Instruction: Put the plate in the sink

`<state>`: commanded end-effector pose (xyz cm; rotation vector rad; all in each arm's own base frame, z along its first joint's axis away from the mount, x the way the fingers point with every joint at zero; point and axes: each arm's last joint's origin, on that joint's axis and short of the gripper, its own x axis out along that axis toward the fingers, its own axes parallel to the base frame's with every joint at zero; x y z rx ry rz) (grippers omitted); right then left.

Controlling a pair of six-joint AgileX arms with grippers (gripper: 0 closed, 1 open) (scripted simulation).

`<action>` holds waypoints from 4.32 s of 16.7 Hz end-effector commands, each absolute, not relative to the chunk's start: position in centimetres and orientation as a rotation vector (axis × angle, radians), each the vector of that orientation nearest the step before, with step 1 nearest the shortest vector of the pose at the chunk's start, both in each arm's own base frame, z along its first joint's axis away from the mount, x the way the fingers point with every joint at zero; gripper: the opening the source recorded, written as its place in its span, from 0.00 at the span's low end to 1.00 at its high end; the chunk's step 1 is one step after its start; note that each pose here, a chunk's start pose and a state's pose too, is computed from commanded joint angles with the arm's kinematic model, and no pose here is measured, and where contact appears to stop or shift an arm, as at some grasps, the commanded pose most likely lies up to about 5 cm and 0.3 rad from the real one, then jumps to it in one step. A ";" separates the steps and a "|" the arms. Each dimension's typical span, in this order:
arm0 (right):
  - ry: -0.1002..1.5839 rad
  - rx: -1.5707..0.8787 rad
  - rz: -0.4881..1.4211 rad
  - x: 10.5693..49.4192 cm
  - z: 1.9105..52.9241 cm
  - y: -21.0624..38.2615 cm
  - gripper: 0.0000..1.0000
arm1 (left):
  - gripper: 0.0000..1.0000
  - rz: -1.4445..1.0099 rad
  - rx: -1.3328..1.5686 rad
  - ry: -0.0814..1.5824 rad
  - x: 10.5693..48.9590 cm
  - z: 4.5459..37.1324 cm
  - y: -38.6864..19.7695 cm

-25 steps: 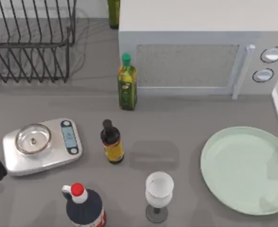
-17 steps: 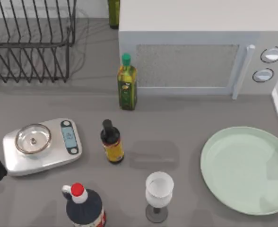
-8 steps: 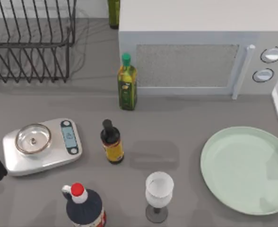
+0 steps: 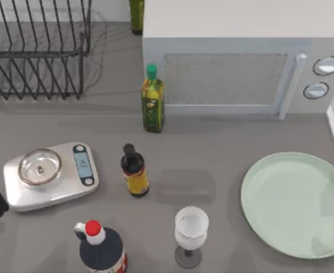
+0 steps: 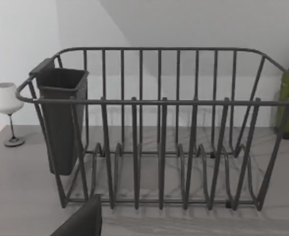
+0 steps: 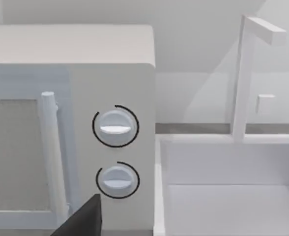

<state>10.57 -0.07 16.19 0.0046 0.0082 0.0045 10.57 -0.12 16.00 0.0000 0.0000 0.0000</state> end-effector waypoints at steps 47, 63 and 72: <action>1.571 0.008 -0.008 28.1 8.9 20.6 0.92 | 1.00 0.000 0.000 0.000 10.6 16.0 -0.1; 1.571 0.008 -0.008 28.1 8.9 20.6 0.00 | 1.00 0.000 0.000 0.000 10.6 16.0 -0.1; 1.481 0.043 0.024 29.2 13.5 21.0 0.00 | 1.00 0.000 0.000 0.000 10.6 16.0 -0.1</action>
